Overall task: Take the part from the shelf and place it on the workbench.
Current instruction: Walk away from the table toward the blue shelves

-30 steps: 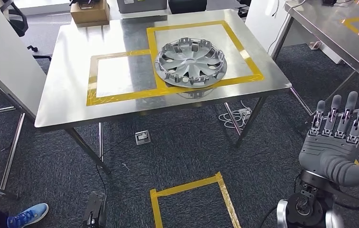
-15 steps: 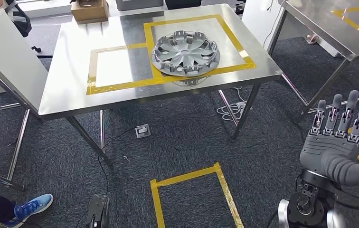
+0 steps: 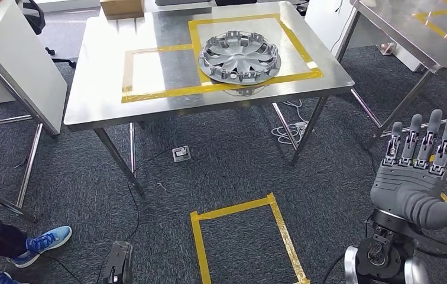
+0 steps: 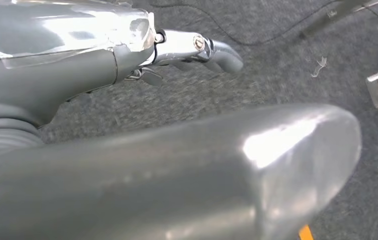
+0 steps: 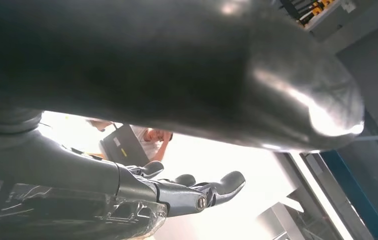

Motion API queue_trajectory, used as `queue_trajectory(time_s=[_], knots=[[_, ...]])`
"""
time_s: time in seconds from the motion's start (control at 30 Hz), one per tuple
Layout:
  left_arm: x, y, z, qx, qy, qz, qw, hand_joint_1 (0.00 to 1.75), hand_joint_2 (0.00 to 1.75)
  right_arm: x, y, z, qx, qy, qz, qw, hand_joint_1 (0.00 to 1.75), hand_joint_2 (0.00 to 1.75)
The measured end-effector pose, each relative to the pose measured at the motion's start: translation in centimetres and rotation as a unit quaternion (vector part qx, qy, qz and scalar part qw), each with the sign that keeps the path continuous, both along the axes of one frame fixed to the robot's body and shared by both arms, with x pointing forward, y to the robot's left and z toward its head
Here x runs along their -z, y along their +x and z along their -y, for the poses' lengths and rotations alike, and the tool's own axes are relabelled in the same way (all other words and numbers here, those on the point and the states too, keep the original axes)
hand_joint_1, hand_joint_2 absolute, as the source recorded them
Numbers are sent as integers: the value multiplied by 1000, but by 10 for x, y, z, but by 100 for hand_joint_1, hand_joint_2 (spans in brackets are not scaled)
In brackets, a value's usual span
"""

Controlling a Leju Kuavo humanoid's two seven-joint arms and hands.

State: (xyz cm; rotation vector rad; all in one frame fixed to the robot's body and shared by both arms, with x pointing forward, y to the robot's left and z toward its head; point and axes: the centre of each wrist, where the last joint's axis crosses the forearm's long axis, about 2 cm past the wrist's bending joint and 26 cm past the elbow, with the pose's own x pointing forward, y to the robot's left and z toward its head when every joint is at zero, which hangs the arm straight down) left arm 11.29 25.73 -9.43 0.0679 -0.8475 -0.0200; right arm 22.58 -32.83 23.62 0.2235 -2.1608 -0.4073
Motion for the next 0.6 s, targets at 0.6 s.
queue_trajectory(time_s=[0.6], knots=[[2, -7, 8, 9, -12, 1, 1000, 0, 0, -7, -5, 2, 24, -9, 8, 1000, 0, 0]])
